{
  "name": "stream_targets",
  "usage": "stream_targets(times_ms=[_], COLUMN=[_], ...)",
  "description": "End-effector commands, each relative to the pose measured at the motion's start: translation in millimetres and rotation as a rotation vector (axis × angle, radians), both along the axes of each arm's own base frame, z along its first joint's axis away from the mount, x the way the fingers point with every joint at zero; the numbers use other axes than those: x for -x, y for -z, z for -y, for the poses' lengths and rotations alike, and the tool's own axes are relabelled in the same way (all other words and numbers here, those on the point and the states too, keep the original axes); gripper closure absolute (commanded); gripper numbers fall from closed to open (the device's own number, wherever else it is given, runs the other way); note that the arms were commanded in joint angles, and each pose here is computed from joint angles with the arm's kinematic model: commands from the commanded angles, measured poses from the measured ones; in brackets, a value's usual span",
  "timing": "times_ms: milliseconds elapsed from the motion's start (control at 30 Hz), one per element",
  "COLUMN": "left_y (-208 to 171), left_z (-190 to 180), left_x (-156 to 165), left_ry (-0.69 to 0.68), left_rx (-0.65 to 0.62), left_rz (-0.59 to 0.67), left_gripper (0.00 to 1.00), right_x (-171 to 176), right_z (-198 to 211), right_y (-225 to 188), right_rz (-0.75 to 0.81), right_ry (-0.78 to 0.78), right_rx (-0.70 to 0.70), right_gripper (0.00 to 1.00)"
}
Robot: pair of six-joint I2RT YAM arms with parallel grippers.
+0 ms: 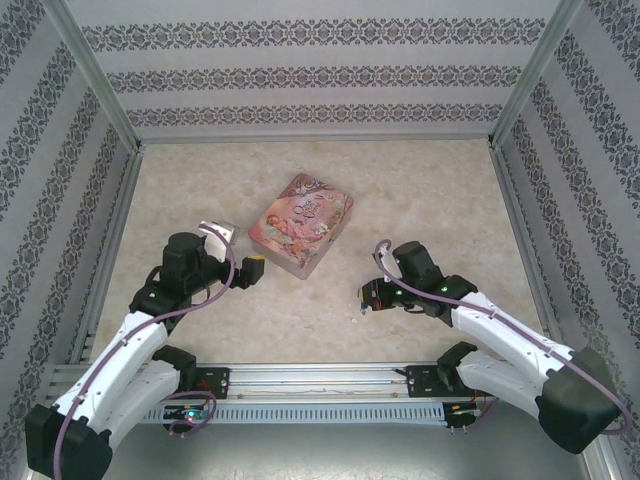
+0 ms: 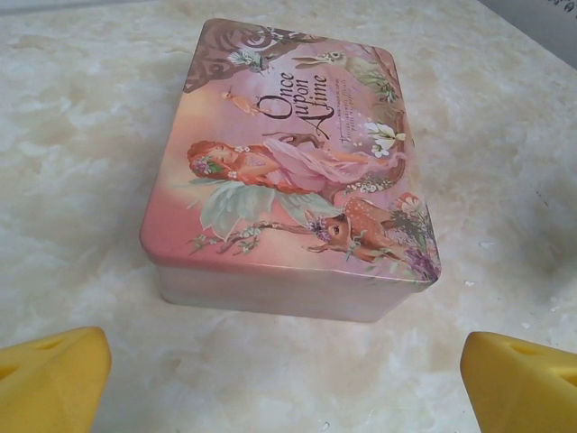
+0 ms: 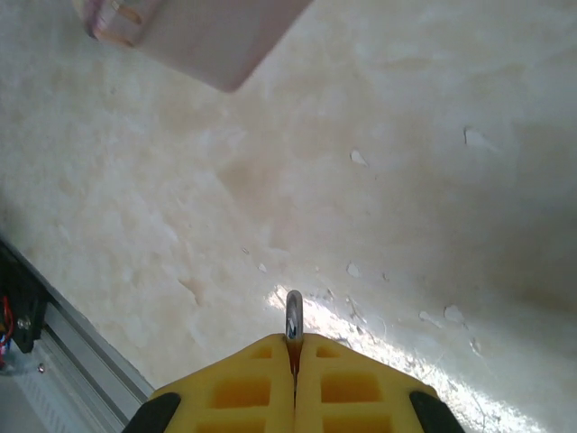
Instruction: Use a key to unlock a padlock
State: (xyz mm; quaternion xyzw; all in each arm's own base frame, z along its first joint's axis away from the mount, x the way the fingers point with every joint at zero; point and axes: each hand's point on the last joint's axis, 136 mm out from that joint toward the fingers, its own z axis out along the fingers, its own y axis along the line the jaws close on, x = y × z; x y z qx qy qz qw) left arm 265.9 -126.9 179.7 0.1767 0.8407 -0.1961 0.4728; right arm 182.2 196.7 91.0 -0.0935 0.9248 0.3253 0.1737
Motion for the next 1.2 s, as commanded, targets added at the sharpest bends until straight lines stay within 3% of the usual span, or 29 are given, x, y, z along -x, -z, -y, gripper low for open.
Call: stream_targets(times_ms=[0,1167], left_y=[-2.4,8.7], left_z=[-1.7,-3.3], left_x=[-5.3,-7.8], left_ry=[0.024,0.016], left_rx=[-0.044,-0.069], left_rz=[0.048,0.0], left_gripper=[0.01,0.01], right_x=[7.4,11.5], right_z=[0.5,-8.6], right_y=[13.8,65.1], right_rz=[-0.044,-0.201], right_ry=[-0.001,0.017], right_rx=[0.016,0.037], right_gripper=[1.0,1.0])
